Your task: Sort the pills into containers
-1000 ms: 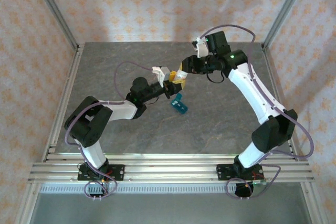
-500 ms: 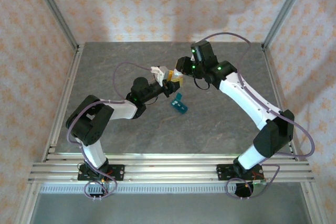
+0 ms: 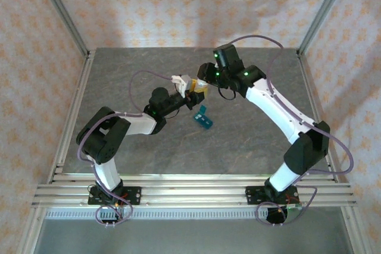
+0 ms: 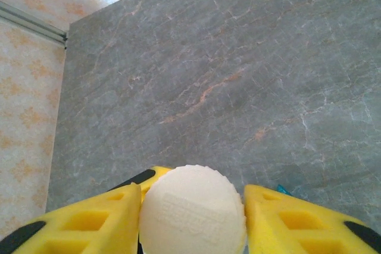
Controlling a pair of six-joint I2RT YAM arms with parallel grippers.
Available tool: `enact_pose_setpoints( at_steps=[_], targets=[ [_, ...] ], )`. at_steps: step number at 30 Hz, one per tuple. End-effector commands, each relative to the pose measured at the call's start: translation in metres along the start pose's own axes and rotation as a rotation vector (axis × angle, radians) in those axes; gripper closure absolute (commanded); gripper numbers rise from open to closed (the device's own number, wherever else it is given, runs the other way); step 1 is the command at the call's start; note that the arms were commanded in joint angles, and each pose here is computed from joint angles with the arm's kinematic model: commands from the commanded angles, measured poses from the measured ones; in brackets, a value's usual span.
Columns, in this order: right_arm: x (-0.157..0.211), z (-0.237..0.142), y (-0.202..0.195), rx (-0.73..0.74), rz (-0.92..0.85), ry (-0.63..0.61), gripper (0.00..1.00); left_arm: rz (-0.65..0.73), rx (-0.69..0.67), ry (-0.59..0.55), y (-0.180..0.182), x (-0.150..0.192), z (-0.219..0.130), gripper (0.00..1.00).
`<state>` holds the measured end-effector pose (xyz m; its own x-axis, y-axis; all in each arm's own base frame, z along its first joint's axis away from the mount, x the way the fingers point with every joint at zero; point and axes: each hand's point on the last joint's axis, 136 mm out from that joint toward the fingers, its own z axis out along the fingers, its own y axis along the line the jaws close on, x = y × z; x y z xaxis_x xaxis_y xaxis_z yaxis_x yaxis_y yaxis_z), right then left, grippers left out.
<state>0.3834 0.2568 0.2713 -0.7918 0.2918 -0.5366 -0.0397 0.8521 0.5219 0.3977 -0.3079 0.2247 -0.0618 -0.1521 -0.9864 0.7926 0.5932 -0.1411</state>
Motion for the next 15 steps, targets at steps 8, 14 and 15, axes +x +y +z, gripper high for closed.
enact_pose_setpoints(
  at_steps=[8,14,15],
  targets=[
    [-0.013,-0.016,0.019,0.015,-0.055,0.027,0.29,0.087,0.054,-0.16,-0.012,-0.045,0.012,1.0],
    [-0.049,-0.036,0.023,-0.028,-0.047,-0.027,0.2,0.095,0.042,-0.157,-0.005,-0.042,0.015,1.0],
    [-0.054,-0.041,0.022,-0.026,-0.051,-0.033,0.19,0.097,0.042,-0.158,-0.003,-0.043,0.015,1.0]
  ],
)
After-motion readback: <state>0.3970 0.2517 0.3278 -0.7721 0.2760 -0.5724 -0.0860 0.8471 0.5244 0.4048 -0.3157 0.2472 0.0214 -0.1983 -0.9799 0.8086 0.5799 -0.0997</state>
